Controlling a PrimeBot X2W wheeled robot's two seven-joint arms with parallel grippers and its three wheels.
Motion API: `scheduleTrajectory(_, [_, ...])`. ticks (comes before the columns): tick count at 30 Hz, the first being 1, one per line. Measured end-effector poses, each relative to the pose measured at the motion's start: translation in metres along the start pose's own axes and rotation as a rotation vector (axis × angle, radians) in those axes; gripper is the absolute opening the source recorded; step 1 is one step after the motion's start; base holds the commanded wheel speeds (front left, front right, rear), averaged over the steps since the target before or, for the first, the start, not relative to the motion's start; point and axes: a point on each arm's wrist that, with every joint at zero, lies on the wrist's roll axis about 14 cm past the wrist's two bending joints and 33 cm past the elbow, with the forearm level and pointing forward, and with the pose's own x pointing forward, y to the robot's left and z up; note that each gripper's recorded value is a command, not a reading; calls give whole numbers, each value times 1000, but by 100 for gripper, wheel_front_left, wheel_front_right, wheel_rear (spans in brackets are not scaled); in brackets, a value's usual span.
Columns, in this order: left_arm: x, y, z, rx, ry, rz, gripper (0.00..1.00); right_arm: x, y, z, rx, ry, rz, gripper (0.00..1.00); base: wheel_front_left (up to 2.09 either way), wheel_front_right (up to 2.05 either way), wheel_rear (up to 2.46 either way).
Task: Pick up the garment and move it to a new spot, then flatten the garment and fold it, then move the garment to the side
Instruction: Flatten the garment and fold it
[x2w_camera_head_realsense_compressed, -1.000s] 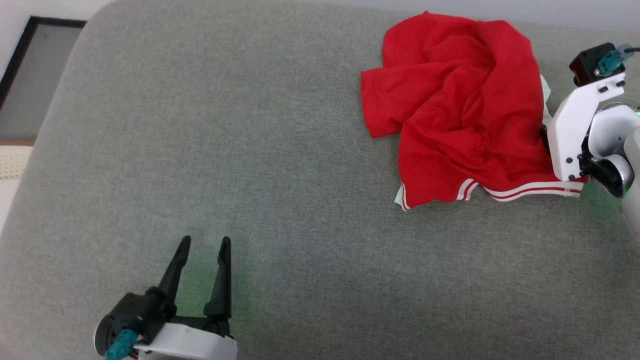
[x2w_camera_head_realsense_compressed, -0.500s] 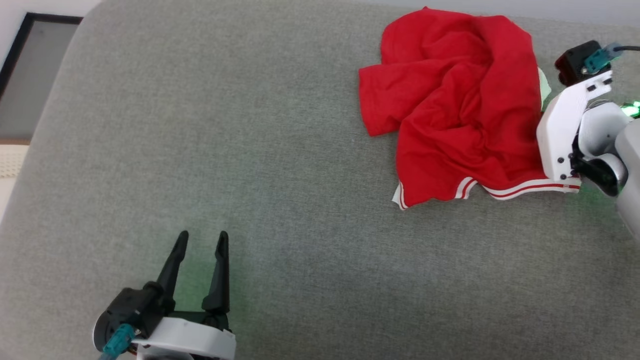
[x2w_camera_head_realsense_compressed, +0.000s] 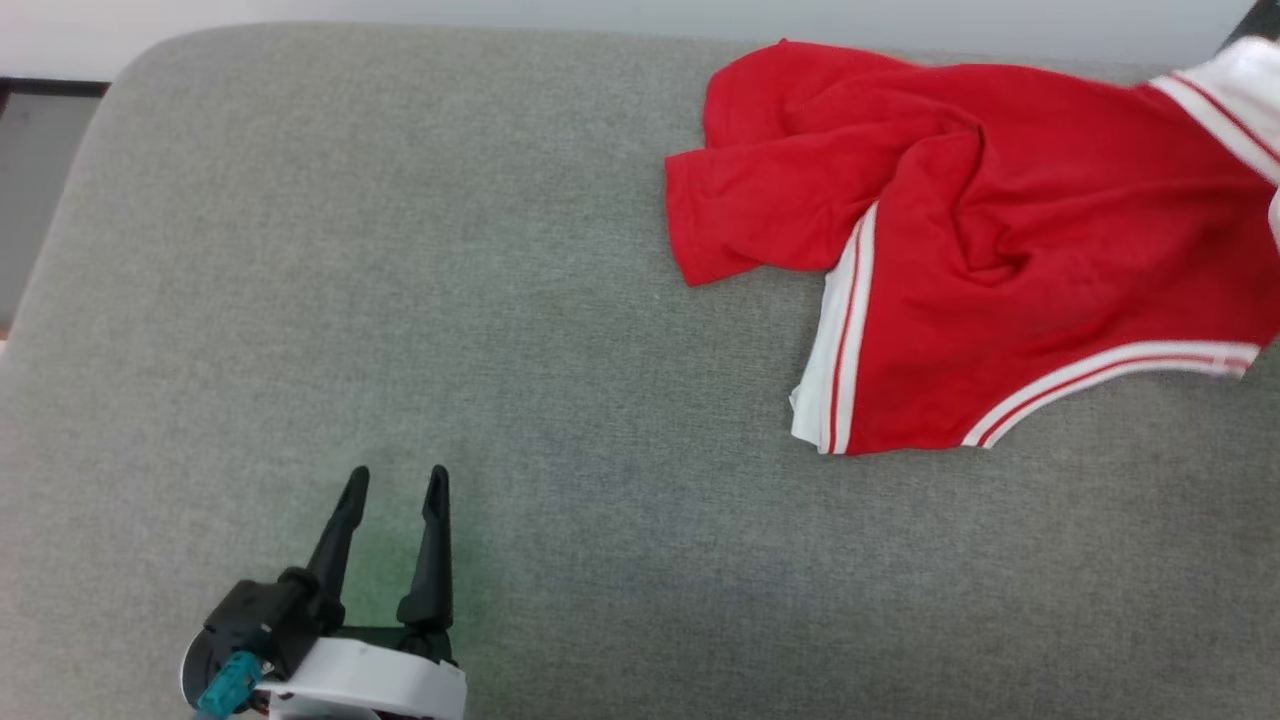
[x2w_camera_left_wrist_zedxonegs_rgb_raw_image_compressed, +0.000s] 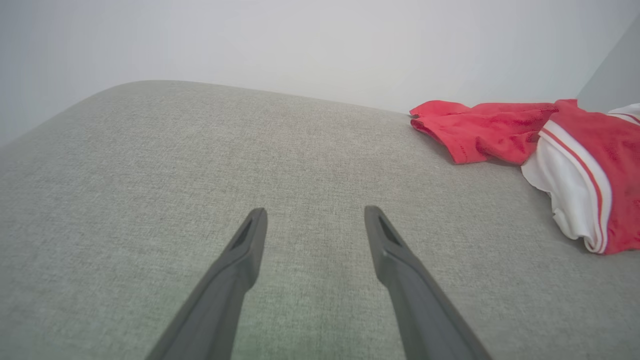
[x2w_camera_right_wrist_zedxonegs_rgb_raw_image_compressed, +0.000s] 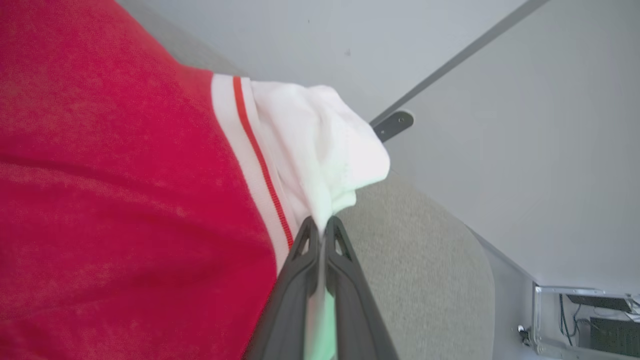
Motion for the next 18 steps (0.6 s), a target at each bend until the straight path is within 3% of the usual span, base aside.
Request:
scheduleTrajectory(5, [3,-5,-1,-7,2,-15,100,-1,1,-42,-5,144,-27,0,0,0,0])
scheduleTrajectory(11, [5,-7,-6,-8,14,-24,100,-1,-17,-63,62,165,-81,0,0,0,0])
scheduleTrajectory(15, [7,-8,-9,-5,26,-30,100,0,-8,-83,108,190,-73,0,0,0,0])
scheduleTrajectory(16, [7,-8,-10,-4,28,-32,100,0,-8,-85,129,185,-74,8,0,0,0])
scheduleTrajectory(17, [8,-9,-10,-5,29,-34,100,-1,-9,-86,125,184,-79,33,0,0,0])
scheduleTrajectory(18, [8,-10,-11,-6,29,-37,100,-1,-10,-87,124,183,-84,68,0,0,0])
